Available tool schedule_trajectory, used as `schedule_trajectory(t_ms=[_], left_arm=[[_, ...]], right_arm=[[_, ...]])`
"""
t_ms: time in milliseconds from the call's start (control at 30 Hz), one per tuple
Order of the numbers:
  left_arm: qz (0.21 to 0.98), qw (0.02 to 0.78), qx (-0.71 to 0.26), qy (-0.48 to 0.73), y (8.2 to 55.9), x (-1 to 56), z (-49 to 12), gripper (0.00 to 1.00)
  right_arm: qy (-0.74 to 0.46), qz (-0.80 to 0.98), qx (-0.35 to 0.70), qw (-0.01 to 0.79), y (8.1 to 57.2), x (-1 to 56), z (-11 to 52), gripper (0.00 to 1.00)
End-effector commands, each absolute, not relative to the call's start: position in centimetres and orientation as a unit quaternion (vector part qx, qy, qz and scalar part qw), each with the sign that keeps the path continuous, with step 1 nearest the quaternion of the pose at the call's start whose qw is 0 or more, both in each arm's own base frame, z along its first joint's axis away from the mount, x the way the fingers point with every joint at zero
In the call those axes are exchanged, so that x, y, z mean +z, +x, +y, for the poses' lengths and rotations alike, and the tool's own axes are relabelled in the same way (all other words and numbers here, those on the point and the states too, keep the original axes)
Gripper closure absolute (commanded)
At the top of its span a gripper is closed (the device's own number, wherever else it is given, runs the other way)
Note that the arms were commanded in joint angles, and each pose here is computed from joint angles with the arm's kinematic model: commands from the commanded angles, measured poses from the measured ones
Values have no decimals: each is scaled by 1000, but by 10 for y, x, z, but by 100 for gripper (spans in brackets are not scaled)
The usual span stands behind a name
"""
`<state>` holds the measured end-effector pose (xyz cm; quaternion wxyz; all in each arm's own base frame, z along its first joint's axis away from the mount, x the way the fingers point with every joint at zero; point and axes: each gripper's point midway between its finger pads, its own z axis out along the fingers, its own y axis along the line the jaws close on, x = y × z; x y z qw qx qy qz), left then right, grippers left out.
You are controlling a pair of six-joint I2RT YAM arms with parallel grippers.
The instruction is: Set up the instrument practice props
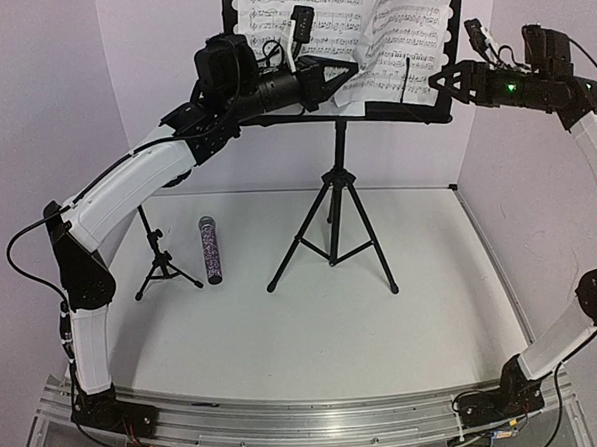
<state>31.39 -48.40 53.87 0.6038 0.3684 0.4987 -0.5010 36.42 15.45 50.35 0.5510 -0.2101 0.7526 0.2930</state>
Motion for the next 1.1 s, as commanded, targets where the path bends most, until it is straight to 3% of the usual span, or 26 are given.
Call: schedule_trajectory(t_ms=[0, 633, 933, 1067], left_arm=[[495, 616, -494, 361, 323, 540, -481, 100], [486, 622, -497, 361, 324, 545, -478, 100], [483, 621, -500, 362, 323, 546, -478, 100], [482, 621, -500, 364, 322, 546, -478, 100]], right_arm=[[-155, 755, 360, 525, 356, 509, 149, 33], [-168, 720, 410, 534, 374, 521, 162, 42], [-130, 726, 332, 588, 373, 519, 136, 41], [-136, 729, 341, 577, 374, 512, 140, 42]])
